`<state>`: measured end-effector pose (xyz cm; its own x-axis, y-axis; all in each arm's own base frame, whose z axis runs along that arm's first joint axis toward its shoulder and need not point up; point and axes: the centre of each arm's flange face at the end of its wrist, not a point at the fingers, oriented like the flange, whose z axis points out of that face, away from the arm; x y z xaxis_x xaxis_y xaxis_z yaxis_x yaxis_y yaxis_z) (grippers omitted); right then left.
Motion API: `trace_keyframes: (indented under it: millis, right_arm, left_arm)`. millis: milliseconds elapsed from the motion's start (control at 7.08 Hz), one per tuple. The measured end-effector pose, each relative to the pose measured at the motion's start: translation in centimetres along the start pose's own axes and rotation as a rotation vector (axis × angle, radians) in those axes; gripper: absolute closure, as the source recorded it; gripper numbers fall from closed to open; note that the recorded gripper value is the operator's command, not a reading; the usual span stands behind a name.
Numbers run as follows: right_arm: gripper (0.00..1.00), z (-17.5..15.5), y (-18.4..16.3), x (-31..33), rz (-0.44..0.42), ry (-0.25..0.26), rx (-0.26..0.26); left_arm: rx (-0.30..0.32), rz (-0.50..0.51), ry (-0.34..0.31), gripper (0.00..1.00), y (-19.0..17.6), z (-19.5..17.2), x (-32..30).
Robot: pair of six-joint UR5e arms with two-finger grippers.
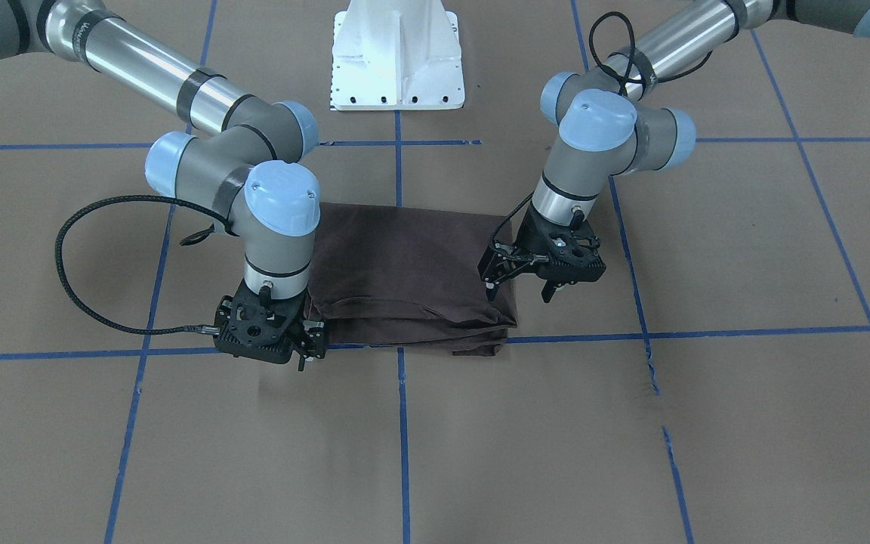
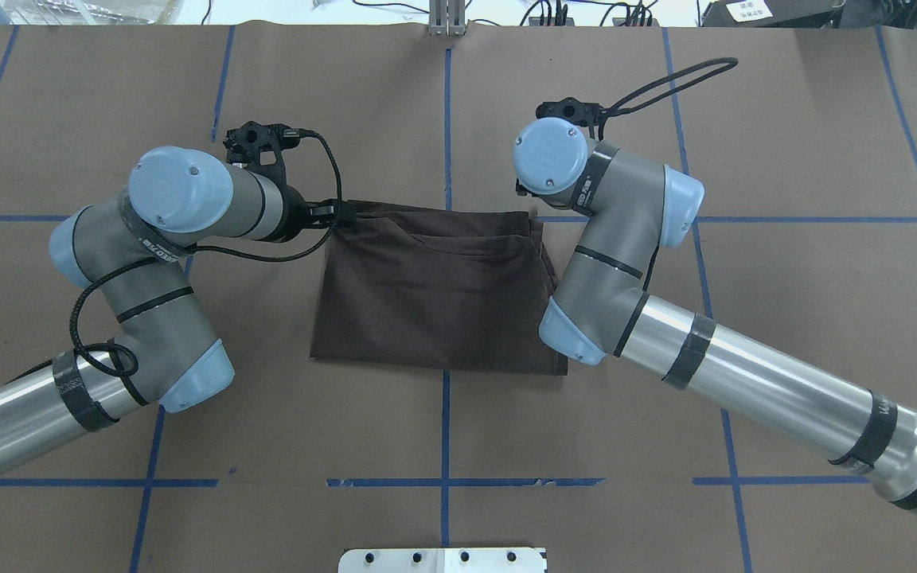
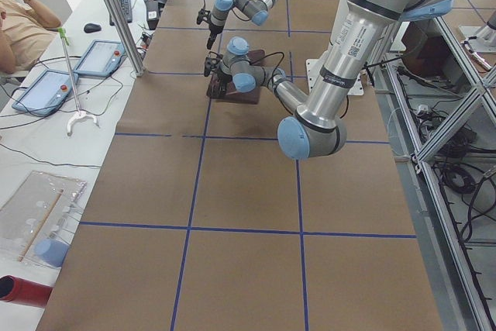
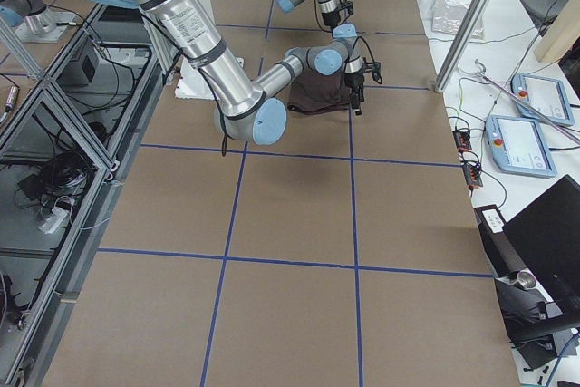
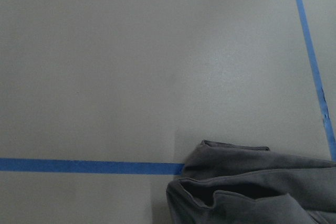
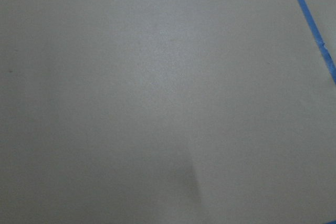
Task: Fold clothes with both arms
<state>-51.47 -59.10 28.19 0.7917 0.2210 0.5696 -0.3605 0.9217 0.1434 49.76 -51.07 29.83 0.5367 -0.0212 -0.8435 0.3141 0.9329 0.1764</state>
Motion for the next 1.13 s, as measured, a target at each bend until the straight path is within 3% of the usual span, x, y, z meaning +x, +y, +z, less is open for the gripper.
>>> trace_keyframes:
  millis: [283,848,1130]
  right_arm:
    - [0.00,-1.9,-0.7,-0.3,0.000,-0.044,-0.011]
    - [0.00,-2.3,-0.7,-0.2,-0.001,-0.052,-0.012]
    - [0.00,-2.3,-0.7,-0.2,-0.002,-0.052,-0.012]
  left_arm:
    - [0.013,0.006,-0.032,0.00,0.8,2.3,2.3]
    - [0.013,0.024,-0.090,0.00,1.8,5.2,1.7]
    - [0.047,0.042,-0.127,0.00,-0.2,6.0,0.7]
